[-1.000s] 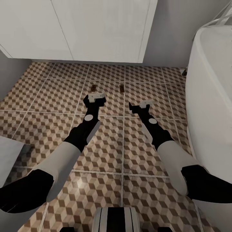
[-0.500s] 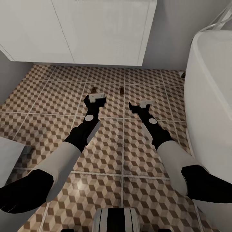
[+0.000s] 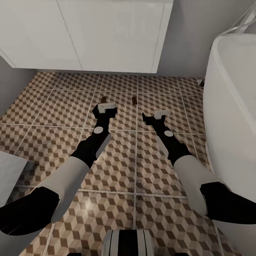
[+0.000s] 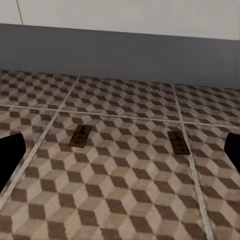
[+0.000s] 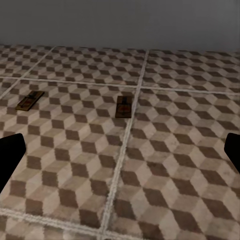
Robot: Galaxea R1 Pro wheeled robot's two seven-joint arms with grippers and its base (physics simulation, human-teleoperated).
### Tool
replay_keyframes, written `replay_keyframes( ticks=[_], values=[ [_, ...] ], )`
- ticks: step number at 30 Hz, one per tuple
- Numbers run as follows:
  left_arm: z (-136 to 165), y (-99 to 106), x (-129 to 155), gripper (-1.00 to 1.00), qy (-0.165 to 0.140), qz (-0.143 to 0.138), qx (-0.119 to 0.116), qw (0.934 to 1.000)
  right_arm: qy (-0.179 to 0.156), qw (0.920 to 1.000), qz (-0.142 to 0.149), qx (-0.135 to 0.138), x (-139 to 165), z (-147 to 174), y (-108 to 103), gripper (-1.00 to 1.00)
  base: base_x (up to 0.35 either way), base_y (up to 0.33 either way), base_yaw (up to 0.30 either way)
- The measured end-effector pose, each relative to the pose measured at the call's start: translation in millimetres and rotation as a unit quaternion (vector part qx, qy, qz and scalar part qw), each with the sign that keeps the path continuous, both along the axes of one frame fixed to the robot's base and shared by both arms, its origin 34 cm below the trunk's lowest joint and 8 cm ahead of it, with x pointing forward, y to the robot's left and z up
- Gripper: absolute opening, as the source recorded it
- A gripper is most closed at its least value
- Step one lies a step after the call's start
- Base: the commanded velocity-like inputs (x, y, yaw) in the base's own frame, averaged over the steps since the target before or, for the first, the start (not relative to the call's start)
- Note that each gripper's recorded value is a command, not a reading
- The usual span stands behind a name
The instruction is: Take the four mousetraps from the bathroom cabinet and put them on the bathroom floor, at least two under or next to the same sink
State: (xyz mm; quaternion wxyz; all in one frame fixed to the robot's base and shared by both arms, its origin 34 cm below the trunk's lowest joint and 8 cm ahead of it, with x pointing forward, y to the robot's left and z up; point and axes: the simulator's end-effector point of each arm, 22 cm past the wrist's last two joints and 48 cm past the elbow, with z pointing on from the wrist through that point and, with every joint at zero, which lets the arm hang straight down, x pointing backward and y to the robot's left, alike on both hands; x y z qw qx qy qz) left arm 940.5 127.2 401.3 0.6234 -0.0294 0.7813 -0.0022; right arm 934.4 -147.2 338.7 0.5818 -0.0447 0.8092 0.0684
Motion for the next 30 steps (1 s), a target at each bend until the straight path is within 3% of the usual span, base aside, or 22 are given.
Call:
replay_keyframes(
  ticks=[13, 30],
  values=[
    [5.0, -0.8, 1.3, 1.00, -0.006, 0.000, -0.001, 1.0000, -0.001, 1.0000, 0.000, 0.000, 0.4, 0.9, 0.2, 1.00, -0.020, 0.000, 0.000],
    [5.1, -0.9, 1.5, 1.00, -0.006, -0.001, -0.001, 1.0000, 0.000, 1.0000, -0.001, 0.000, 0.3, -0.1, 0.2, 1.00, -0.300, 0.000, 0.000]
  ],
)
